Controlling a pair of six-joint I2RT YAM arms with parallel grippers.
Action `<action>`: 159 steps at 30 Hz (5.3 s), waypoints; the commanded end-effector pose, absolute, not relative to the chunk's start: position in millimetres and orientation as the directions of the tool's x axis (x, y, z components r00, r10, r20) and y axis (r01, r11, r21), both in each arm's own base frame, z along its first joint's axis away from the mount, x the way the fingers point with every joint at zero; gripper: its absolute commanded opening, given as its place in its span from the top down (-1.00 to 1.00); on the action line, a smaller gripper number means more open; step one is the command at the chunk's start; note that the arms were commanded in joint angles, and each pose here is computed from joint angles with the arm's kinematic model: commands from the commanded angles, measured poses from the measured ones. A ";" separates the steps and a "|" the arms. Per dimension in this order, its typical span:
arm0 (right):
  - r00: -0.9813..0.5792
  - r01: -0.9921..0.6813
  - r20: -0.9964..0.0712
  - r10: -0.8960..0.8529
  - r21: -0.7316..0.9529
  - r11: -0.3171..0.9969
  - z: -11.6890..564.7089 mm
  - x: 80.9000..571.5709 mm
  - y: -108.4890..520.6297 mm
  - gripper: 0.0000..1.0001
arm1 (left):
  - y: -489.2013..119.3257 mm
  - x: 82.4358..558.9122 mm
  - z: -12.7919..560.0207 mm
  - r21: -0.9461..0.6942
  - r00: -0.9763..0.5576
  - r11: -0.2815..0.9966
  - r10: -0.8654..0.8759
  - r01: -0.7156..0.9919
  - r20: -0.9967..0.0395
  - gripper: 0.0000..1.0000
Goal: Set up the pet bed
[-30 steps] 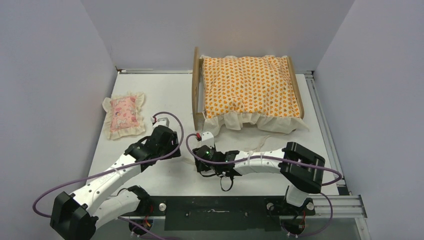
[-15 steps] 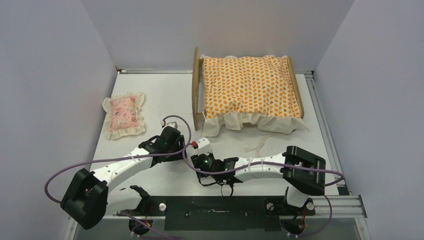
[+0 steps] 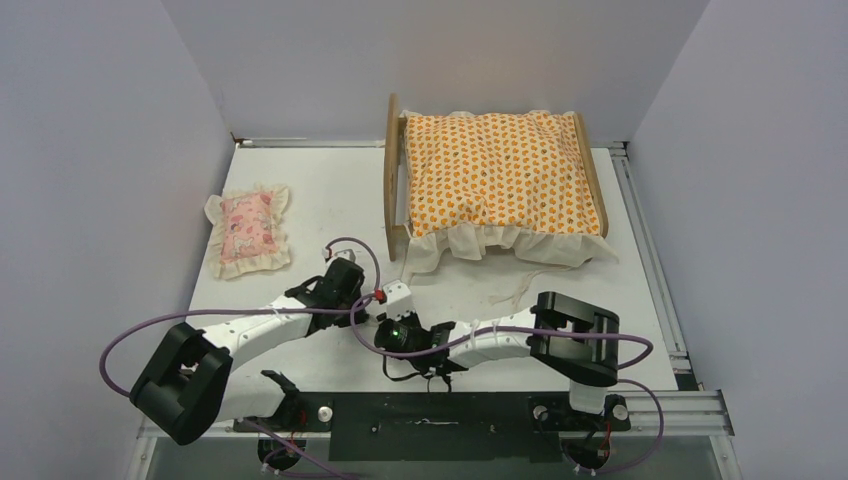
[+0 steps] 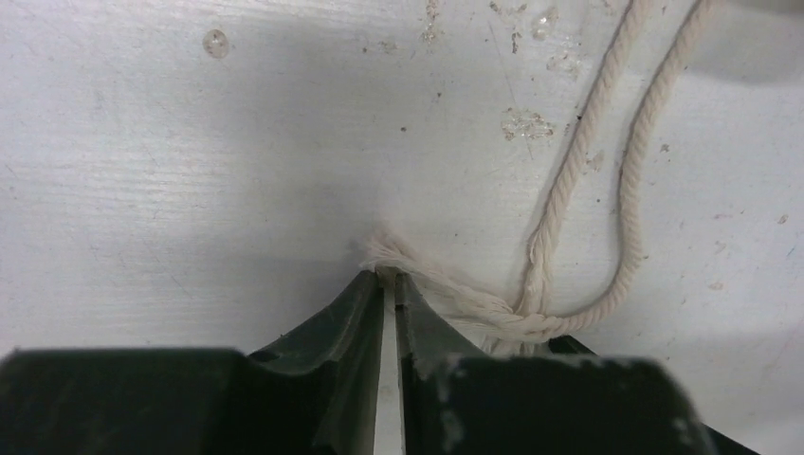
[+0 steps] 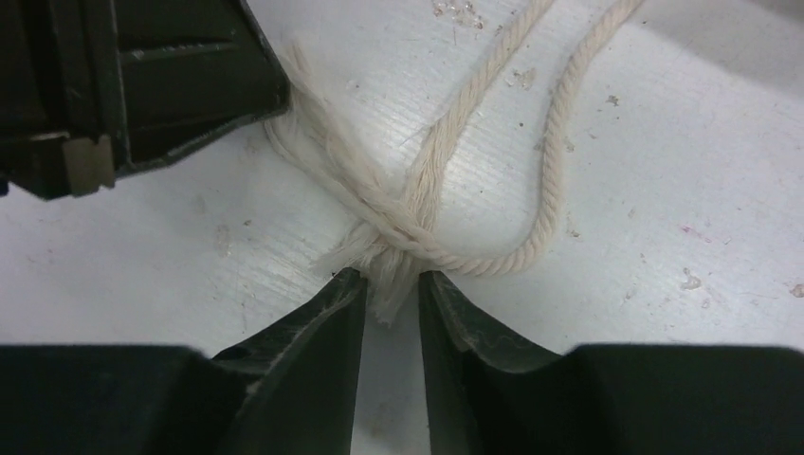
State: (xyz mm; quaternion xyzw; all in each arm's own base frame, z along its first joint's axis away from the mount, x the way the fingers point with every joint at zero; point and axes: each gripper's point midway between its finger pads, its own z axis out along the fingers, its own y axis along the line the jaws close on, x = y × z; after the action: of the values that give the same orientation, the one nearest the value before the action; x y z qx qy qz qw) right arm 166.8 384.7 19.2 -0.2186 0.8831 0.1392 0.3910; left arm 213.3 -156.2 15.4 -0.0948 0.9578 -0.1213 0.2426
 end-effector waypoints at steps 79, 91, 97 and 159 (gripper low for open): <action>-0.558 -0.684 -0.762 -0.328 0.199 0.702 85.6 136.0 327.0 0.89 | -226.2 283.6 134.4 -0.554 -0.696 0.826 -0.458 -0.104 -0.553 -0.17; -0.557 -0.694 -0.769 -0.313 0.224 0.684 94.3 143.5 330.3 0.89 | -277.5 308.6 81.1 -0.543 -0.760 0.831 -0.428 -0.119 -0.489 -0.09; -0.558 -0.702 -0.770 -0.310 0.238 0.671 98.5 141.2 331.4 0.89 | -277.3 308.6 53.7 -0.490 -0.774 0.859 -0.409 -0.147 -0.484 0.08; -0.635 -0.663 -0.772 -0.001 0.545 0.512 80.9 283.2 414.4 0.89 | -241.2 264.9 96.3 -0.575 -0.704 0.815 -0.366 0.074 -0.609 0.26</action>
State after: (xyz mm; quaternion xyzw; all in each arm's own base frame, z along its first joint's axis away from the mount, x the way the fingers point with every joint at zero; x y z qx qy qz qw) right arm 291.0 386.5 54.1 -0.1850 0.8398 0.3590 0.3627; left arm 269.0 -237.6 78.2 -0.1246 0.8762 -0.2815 0.3709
